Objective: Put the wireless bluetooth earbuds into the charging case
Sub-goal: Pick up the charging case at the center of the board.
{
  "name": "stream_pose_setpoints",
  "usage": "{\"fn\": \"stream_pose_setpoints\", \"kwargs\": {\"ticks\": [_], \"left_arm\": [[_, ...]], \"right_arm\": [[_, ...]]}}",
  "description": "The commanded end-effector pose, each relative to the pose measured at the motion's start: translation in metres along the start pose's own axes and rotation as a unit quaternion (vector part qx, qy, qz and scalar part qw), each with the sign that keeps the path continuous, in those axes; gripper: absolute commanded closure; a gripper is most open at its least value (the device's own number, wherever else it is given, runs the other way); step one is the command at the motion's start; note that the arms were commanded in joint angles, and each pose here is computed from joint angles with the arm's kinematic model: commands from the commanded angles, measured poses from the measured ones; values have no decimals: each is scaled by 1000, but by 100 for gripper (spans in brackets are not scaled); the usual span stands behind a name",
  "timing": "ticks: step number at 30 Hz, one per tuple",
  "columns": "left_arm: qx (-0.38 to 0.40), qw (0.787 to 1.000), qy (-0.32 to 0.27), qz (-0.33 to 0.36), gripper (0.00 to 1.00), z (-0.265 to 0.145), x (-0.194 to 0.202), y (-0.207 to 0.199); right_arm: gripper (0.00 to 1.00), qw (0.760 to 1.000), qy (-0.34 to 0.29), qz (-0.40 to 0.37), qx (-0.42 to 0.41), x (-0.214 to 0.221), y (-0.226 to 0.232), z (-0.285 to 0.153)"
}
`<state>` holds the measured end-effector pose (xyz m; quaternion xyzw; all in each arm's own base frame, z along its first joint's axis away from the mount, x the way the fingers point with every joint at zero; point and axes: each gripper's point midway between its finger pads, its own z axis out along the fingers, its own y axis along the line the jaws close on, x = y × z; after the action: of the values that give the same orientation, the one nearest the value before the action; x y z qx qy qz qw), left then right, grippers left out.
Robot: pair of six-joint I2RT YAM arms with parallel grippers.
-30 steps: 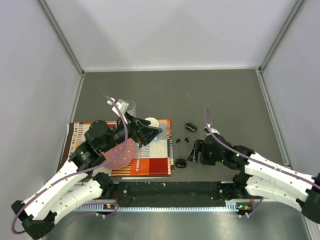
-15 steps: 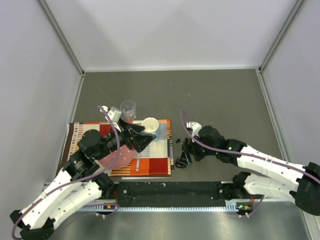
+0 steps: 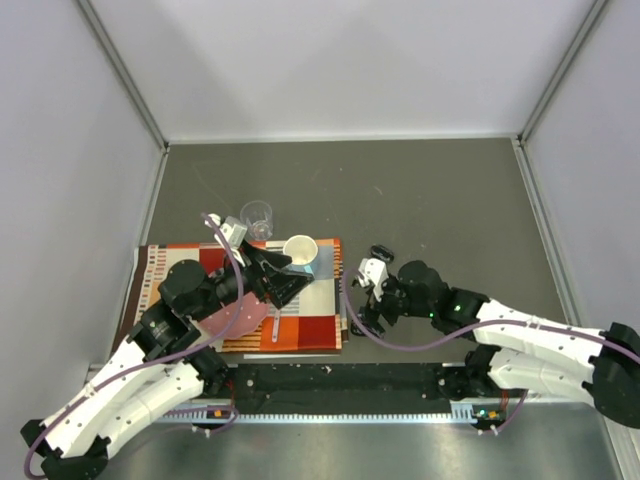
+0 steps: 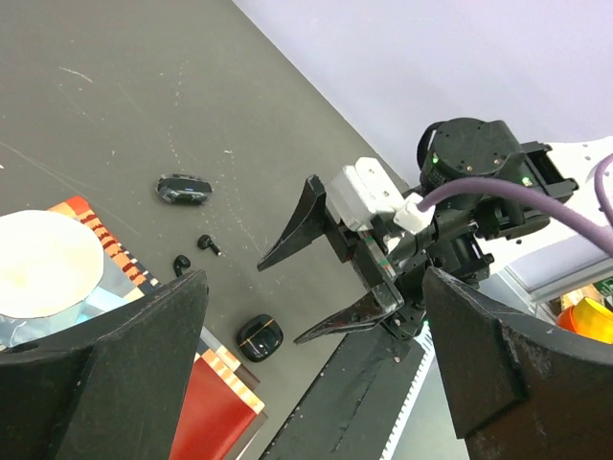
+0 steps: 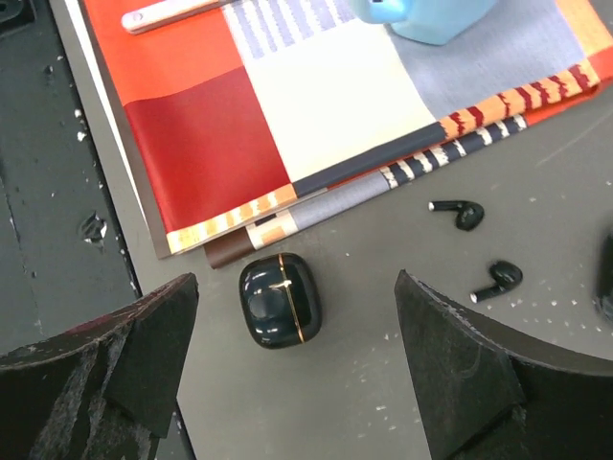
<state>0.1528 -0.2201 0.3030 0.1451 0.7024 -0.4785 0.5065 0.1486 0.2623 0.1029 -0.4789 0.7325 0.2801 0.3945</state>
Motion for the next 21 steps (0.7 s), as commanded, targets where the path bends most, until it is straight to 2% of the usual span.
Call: {"fn": "stream_pose_setpoints", "kwargs": {"ticks": [1,6,11,21], "left_arm": [[19,999,-21,16,2,-1,-9,-7],[22,999,-24,27,2,-4,-11,-8],[17,999,-24,29,2,-5,-10,-6],[8,999,-27,35,2,-10,-10,-3]], "right_arm": [[17,996,-51,-62,-46,-9,15,14],[18,989,-51,-110,-85,19,27,19],[18,989,-65,-116,-69,23,21,26],[21,988,-34,-126,-79,55,20,41]]}}
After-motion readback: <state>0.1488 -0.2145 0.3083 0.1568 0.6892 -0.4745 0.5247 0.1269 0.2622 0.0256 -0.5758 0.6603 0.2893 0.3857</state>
